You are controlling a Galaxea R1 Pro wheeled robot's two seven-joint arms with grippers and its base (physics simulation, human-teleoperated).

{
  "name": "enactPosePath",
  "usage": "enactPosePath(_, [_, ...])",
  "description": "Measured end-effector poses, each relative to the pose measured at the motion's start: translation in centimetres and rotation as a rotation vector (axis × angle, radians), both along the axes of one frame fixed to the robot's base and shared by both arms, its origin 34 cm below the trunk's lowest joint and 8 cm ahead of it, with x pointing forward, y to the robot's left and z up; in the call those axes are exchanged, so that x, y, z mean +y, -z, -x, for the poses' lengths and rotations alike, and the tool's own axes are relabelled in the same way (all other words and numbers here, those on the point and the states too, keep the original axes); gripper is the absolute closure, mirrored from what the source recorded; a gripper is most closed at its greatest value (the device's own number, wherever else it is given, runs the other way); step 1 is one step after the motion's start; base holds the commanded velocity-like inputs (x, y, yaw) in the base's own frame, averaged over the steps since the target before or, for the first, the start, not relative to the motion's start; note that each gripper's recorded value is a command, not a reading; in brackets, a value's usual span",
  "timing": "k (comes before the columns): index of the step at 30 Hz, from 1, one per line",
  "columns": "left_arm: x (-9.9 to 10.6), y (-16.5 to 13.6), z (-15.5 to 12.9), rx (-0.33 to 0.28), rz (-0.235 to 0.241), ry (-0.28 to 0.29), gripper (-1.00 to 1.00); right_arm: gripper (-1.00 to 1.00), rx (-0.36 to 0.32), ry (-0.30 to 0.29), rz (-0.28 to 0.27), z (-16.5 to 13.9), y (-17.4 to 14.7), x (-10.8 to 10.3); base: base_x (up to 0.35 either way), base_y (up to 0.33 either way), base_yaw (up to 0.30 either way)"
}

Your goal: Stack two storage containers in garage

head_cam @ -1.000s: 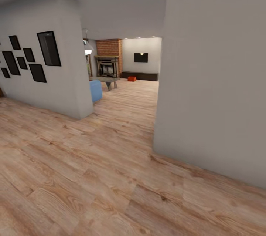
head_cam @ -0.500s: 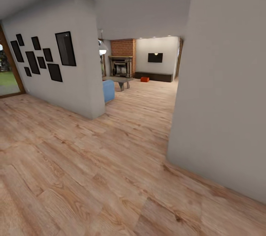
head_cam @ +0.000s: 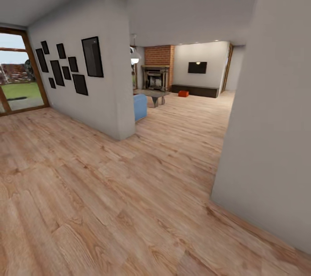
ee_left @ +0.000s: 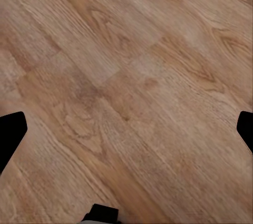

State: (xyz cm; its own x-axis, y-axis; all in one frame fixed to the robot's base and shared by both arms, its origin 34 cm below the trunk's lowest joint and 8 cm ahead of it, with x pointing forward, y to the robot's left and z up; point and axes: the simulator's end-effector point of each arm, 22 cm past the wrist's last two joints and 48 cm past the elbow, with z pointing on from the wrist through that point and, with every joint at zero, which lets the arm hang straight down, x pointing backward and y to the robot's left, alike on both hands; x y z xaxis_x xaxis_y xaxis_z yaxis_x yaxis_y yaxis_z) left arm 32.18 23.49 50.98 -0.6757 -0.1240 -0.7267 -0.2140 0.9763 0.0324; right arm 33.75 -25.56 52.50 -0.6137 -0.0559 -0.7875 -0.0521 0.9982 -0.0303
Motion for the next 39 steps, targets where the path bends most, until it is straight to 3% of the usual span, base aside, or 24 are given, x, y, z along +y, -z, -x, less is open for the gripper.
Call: enactPosePath(39, [0.10,0.00,0.00,0.000,-0.001,0.000,-1.00,-1.00,0.000,0.000,-0.001,0.00,0.00,0.00,0.326,0.000,0.003])
